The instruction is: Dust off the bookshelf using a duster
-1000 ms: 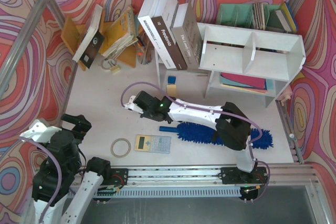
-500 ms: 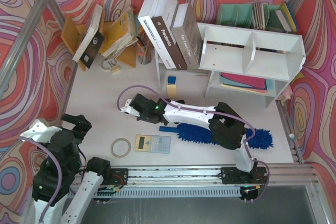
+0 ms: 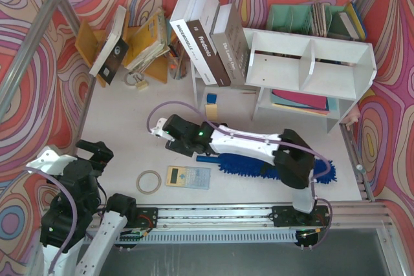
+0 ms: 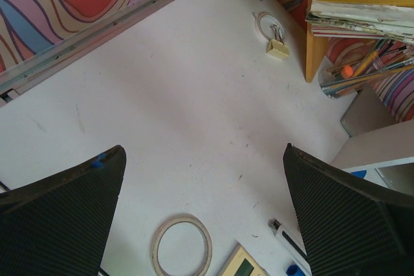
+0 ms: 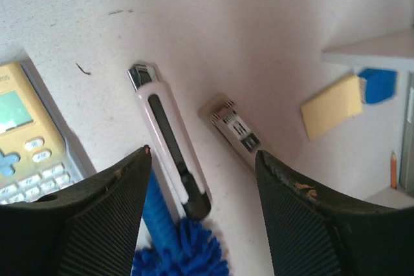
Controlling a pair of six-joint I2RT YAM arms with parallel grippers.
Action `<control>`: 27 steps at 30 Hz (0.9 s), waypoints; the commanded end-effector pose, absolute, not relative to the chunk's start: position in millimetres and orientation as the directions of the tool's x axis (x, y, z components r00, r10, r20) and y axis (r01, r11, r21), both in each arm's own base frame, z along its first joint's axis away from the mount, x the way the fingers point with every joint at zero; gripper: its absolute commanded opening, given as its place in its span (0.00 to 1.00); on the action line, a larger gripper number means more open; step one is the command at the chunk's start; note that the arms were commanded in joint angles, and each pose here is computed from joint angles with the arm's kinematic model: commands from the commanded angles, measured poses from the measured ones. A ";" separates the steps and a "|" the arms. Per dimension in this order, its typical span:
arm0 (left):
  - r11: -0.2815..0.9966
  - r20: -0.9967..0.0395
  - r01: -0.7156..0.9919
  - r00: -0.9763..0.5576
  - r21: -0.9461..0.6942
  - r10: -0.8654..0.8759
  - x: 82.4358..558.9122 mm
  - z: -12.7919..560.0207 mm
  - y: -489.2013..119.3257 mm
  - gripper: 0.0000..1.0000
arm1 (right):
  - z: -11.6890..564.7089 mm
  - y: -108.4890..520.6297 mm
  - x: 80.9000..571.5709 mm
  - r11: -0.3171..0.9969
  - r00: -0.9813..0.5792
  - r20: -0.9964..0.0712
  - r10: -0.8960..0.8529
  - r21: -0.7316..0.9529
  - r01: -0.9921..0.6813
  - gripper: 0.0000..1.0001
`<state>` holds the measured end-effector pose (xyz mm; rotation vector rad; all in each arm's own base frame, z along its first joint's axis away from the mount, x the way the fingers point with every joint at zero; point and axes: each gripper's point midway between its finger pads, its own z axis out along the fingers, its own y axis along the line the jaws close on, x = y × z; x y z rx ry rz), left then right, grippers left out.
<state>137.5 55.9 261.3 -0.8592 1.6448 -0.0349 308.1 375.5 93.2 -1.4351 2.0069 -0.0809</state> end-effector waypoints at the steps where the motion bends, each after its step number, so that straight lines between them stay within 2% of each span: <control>1: 0.732 -0.846 -0.520 -0.033 -0.440 -0.532 141.4 254.6 54.8 0.99 | 162.6 359.6 305.9 0.598 -0.252 -0.649 -0.718 -0.391 -0.700 0.62; 4: 0.737 -0.846 -0.516 -0.044 -0.436 -0.532 143.3 254.1 52.8 0.98 | 182.2 329.2 303.5 0.777 -0.382 -0.722 -0.577 -0.342 -0.528 0.63; 5: 0.738 -0.845 -0.515 -0.048 -0.437 -0.533 143.8 254.0 51.9 0.98 | 184.7 321.4 299.6 0.868 -0.474 -0.755 -0.454 -0.255 -0.425 0.63; 7: 0.730 -0.834 -0.520 -0.058 -0.444 -0.549 144.1 249.6 49.7 0.98 | 183.8 302.4 286.7 0.949 -0.579 -0.757 -0.301 -0.176 -0.263 0.63; 13: 0.756 -0.811 -0.470 -0.132 -0.455 -0.570 152.9 238.7 31.0 0.99 | 167.8 235.3 241.2 0.982 -0.706 -0.708 0.035 -0.108 0.158 0.66; 22: 0.876 -0.835 -0.336 -0.315 -0.346 -0.451 169.9 243.3 2.5 0.99 | 140.6 145.0 202.6 0.939 -0.713 -0.685 0.147 -0.130 0.319 0.68; 27: 0.931 -0.821 -0.242 -0.447 -0.273 -0.357 181.4 239.0 -17.3 0.98 | 125.9 118.3 194.8 0.930 -0.743 -0.615 0.265 -0.039 0.365 0.65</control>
